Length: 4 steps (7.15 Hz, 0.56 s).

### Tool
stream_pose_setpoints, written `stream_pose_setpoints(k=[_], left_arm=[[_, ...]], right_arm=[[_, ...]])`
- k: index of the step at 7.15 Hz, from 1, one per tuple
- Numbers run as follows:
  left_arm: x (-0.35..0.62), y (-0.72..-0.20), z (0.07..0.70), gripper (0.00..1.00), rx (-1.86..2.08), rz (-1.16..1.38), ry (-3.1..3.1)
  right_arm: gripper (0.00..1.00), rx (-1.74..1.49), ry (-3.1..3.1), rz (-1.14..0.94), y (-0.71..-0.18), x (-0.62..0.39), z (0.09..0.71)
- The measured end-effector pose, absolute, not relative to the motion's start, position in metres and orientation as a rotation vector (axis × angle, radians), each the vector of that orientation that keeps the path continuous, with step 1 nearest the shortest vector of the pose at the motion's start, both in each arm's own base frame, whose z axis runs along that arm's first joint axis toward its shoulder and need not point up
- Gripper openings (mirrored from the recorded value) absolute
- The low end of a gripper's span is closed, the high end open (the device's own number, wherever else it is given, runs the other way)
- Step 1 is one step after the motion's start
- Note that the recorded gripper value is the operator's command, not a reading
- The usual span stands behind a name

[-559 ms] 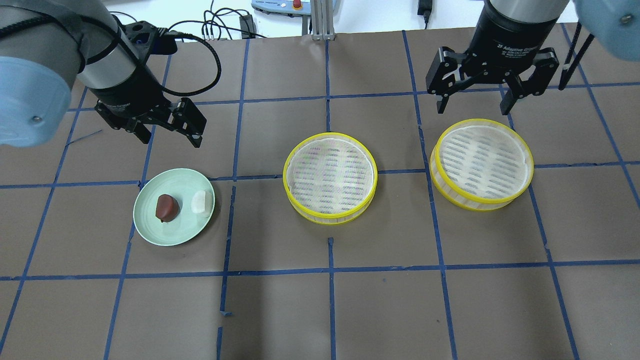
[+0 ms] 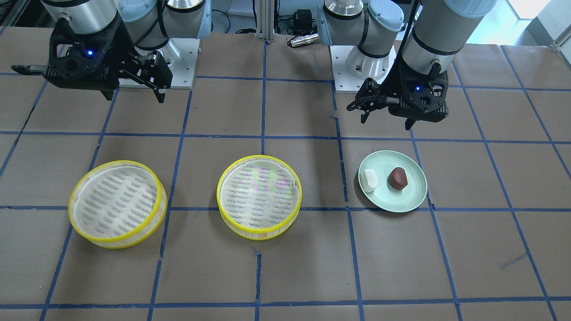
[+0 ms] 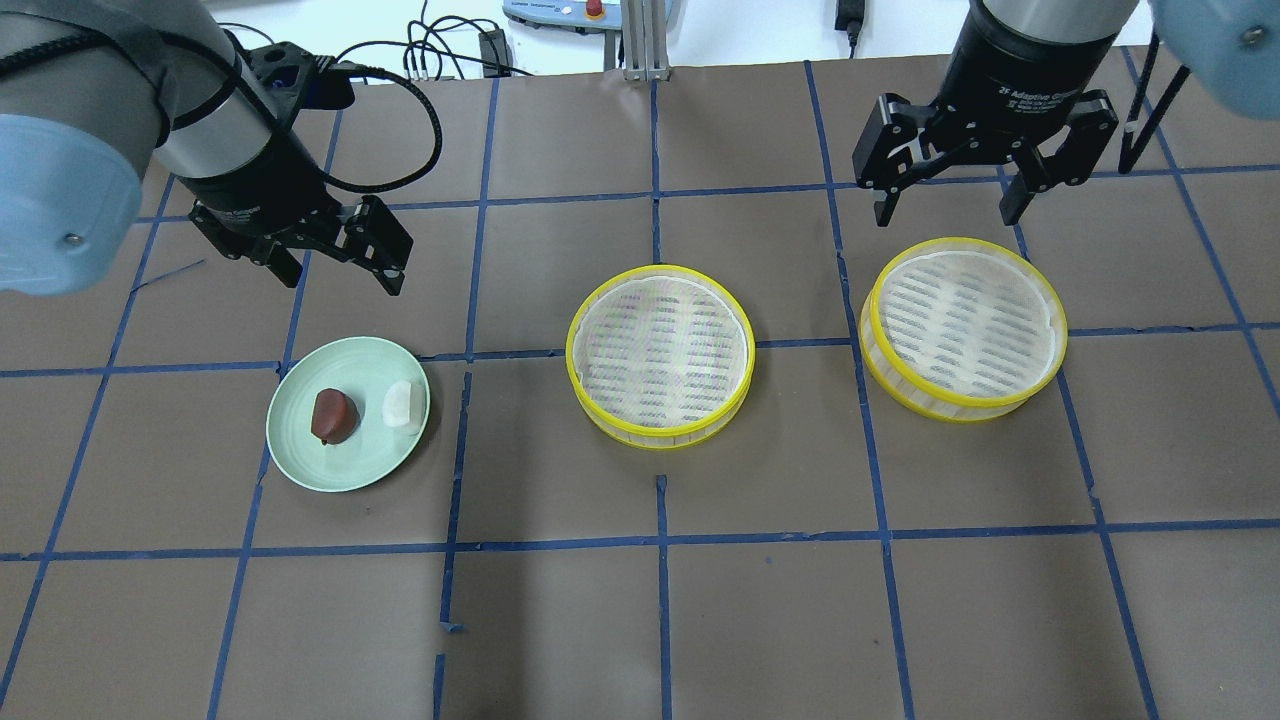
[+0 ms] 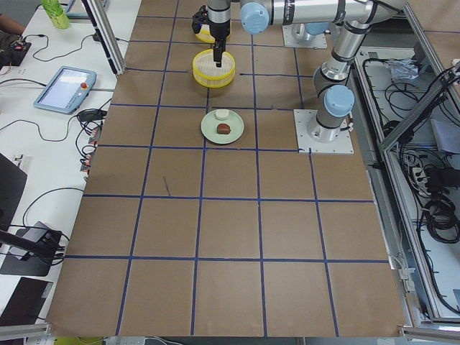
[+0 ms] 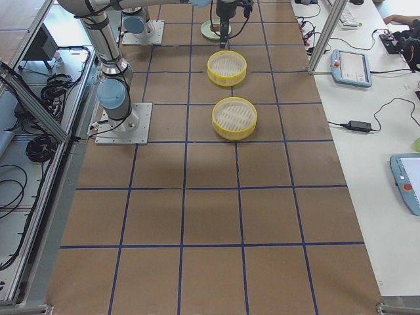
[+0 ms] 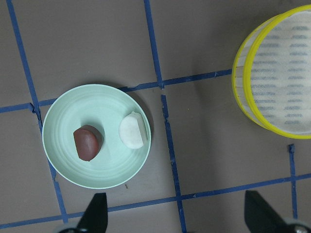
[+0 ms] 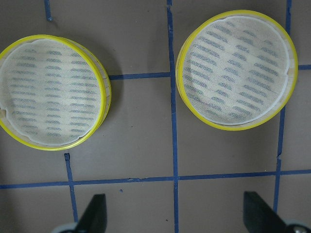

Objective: Stack buns with steamer

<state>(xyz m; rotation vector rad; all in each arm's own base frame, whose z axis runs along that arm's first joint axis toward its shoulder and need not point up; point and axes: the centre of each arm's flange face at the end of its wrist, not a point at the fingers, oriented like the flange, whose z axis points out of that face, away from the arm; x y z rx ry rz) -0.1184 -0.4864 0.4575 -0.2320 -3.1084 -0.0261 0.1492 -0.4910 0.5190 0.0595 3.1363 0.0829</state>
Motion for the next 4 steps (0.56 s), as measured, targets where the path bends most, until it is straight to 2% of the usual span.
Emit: stream_pose_setpoints(k=[2,4], left_arm=[[-0.118,-0.487,0.454,1.00,-0.235,-0.038,-3.110],[-0.112,-0.490,0.418,1.00,-0.228,-0.126,-3.109]], right_arm=[[0.98,0.084,3.135,0.094,-0.507,0.138,0.509],[0.95,0.098,3.137,0.109,-0.545,0.087,0.478]])
